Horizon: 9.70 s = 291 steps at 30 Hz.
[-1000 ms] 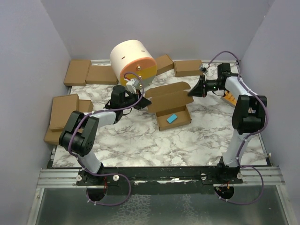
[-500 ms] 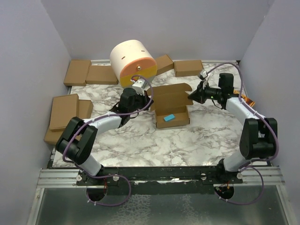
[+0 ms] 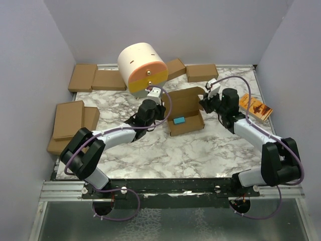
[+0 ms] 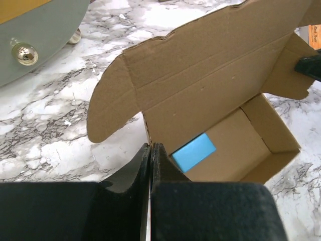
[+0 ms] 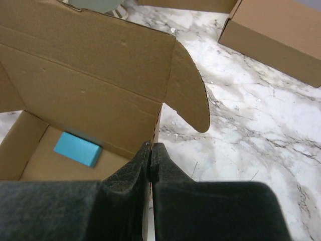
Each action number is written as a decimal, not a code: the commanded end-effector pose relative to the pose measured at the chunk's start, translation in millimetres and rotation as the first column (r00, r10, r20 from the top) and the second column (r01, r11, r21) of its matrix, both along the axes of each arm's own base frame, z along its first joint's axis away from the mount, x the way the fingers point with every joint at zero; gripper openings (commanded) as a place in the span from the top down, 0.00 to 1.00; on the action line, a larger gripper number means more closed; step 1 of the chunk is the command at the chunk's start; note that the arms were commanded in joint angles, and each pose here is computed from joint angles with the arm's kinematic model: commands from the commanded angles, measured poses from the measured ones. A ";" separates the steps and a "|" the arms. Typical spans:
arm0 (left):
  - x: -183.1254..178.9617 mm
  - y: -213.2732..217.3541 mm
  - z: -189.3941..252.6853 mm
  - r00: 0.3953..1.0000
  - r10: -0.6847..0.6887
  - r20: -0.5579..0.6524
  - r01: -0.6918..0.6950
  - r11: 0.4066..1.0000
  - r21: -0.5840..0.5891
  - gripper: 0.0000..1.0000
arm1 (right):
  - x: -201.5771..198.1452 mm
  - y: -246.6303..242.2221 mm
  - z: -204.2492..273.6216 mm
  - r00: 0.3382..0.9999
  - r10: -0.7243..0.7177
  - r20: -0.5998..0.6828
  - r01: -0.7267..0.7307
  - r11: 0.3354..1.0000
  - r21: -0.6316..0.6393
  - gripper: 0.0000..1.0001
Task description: Fold the paper box
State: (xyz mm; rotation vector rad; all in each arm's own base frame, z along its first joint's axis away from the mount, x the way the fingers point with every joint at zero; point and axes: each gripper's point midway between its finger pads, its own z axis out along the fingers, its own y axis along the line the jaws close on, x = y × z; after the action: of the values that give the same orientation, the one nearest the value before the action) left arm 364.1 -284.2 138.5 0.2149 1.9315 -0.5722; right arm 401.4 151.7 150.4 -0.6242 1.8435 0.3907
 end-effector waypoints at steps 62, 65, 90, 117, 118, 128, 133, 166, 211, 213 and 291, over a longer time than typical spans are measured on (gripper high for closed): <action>25.3 -24.8 3.8 0.946 0.007 0.324 -0.043 0.994 0.104 1.00 | 8.7 37.5 -8.7 0.961 -0.148 0.233 0.111 0.980 0.166 0.96; 22.7 -20.5 -2.5 0.956 0.027 0.292 -0.057 0.994 0.095 1.00 | 1.5 39.6 -11.8 0.967 -0.130 0.218 0.094 0.982 0.165 0.96; 12.0 -4.9 -27.7 0.983 0.112 0.143 -0.126 0.988 0.090 1.00 | -22.7 30.8 -26.1 0.990 -0.111 0.084 0.106 0.992 0.065 0.92; -5.3 -3.6 -28.9 0.991 0.079 0.106 -0.088 0.993 0.082 1.00 | -40.8 44.2 -12.6 0.996 -0.070 -0.061 0.077 0.988 0.135 0.92; -5.8 -3.6 -29.2 0.992 0.076 0.105 -0.085 0.993 0.084 1.00 | -40.8 44.6 -11.5 0.996 -0.069 -0.065 0.077 0.987 0.139 0.92; -12.1 -5.4 -33.0 0.995 0.047 0.090 -0.055 0.995 0.087 1.00 | -46.1 48.6 -20.7 0.983 -0.080 -0.167 0.109 0.979 0.171 0.91; -14.8 -4.9 -34.7 0.996 0.043 0.084 -0.050 0.995 0.084 1.00 | -48.3 50.1 -39.7 0.960 -0.100 -0.262 0.148 0.974 0.172 0.91; -31.2 1.9 -33.9 0.998 0.028 0.055 -0.031 0.998 0.058 0.82 | -65.5 22.3 -59.3 0.962 -0.155 -0.225 0.163 0.986 0.017 0.89; -8.4 -49.0 32.8 0.842 -0.500 -0.203 0.456 0.860 -0.230 0.72 | -68.8 23.3 -60.8 0.968 -0.125 -0.220 0.128 0.992 0.000 0.85; -8.9 -53.7 20.3 0.815 -0.527 -0.240 0.477 0.846 -0.236 0.72 | -69.2 23.1 -59.7 0.969 -0.121 -0.216 0.124 0.992 -0.003 0.83; -45.5 -37.1 -34.8 0.802 -0.480 -0.356 0.429 0.877 -0.215 0.73 | -180.3 93.6 30.0 0.401 0.904 -0.150 -0.890 0.423 0.171 0.51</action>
State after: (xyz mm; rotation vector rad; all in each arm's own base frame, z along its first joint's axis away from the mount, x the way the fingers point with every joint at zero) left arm 320.4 -320.1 95.0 0.5268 2.2617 -1.1292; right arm 241.4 235.4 124.7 -1.5294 1.7928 1.2143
